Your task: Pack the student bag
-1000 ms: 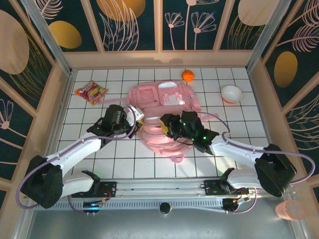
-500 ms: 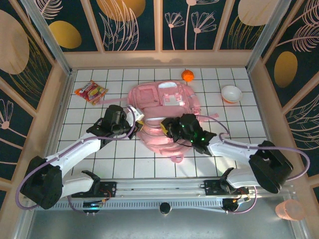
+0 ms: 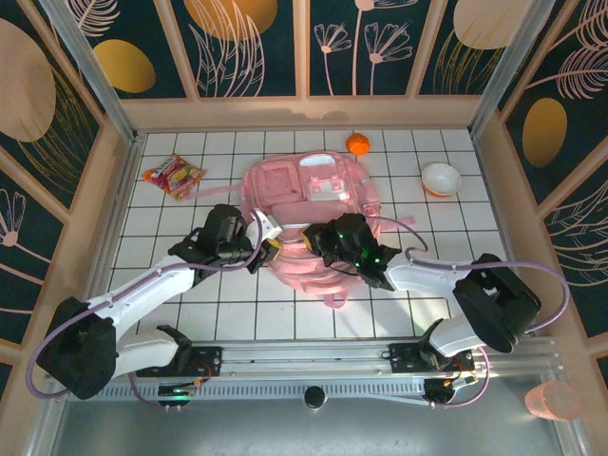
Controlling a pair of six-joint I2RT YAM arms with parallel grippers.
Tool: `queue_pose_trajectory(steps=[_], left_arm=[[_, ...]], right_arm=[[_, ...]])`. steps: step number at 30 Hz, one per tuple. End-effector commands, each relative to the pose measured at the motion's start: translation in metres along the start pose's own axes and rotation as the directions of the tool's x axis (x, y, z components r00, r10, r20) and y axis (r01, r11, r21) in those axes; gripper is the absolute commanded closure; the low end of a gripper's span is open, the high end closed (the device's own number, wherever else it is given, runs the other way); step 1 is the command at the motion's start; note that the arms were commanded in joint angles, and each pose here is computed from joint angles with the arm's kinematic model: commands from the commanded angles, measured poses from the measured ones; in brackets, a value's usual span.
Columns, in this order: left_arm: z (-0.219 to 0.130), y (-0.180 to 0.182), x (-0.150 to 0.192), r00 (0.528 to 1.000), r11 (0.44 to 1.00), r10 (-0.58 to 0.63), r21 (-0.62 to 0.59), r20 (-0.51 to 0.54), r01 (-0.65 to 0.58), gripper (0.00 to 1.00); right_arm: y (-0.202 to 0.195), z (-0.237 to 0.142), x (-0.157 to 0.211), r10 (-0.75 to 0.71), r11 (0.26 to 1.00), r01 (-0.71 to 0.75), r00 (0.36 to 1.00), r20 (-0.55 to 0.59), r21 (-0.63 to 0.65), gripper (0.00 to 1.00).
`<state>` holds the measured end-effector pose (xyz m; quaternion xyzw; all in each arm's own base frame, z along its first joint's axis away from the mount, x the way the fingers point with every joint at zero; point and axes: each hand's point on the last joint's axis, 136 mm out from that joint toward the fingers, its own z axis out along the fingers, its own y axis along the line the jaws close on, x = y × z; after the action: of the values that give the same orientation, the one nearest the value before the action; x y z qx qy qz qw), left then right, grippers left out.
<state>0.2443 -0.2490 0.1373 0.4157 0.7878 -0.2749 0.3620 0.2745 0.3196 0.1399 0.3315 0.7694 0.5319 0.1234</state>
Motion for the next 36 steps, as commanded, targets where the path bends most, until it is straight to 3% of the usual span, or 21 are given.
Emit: queue_pose_trajectory(steps=[1, 3, 6, 12, 15, 17, 20, 24, 28, 32, 36], left_arm=[[0.001, -0.046, -0.036, 0.996, 0.982, 0.025, 0.185, 0.082, -0.04, 1.0], [0.004, -0.054, -0.048, 0.993, 0.978, 0.001, 0.208, 0.116, -0.026, 1.0], [0.008, -0.06, -0.07, 0.983, 0.975, -0.032, 0.224, 0.182, -0.009, 0.92], [0.002, -0.047, -0.069, 0.985, 0.987, 0.092, 0.114, 0.145, -0.109, 0.52], [-0.013, -0.043, -0.062, 0.966, 0.973, 0.22, 0.045, 0.135, -0.227, 0.36], [-0.023, -0.035, -0.062, 0.949, 0.96, 0.278, -0.02, 0.148, -0.278, 0.3], [-0.024, -0.025, -0.055, 0.915, 0.922, 0.386, -0.086, 0.121, -0.377, 0.26], [-0.015, -0.015, -0.055, 0.877, 0.88, 0.469, -0.137, 0.103, -0.454, 0.22], [0.004, -0.021, -0.049, 0.856, 0.862, 0.508, -0.057, 0.101, -0.505, 0.19], [0.02, -0.019, -0.05, 0.85, 0.857, 0.514, -0.039, 0.113, -0.514, 0.23], [0.032, -0.022, -0.054, 0.845, 0.854, 0.516, -0.008, 0.141, -0.52, 0.37]], right_arm=[[0.039, 0.007, -0.008, -0.05, 0.994, 0.053, 0.998, 0.036, -0.098, 1.0], [0.04, 0.01, -0.005, -0.057, 0.994, 0.059, 0.998, 0.022, -0.097, 1.0], [0.037, 0.009, -0.001, -0.079, 0.993, 0.078, 0.997, -0.002, -0.084, 1.0], [0.025, -0.01, 0.002, -0.269, 0.963, 0.269, 0.957, -0.105, -0.016, 1.0], [0.024, -0.023, 0.004, -0.421, 0.904, 0.428, 0.884, -0.204, -0.013, 1.0], [0.021, -0.031, 0.003, -0.511, 0.849, 0.528, 0.817, -0.268, -0.009, 1.0], [0.013, -0.037, 0.001, -0.592, 0.777, 0.63, 0.726, -0.35, -0.007, 1.0], [0.01, -0.042, -0.008, -0.629, 0.733, 0.68, 0.669, -0.397, -0.016, 1.0], [0.018, -0.043, -0.005, -0.652, 0.717, 0.695, 0.639, -0.408, -0.057, 1.0], [0.027, -0.046, -0.014, -0.66, 0.719, 0.692, 0.647, -0.381, -0.07, 1.0], [0.031, -0.045, -0.013, -0.663, 0.721, 0.687, 0.648, -0.375, -0.088, 1.0]])
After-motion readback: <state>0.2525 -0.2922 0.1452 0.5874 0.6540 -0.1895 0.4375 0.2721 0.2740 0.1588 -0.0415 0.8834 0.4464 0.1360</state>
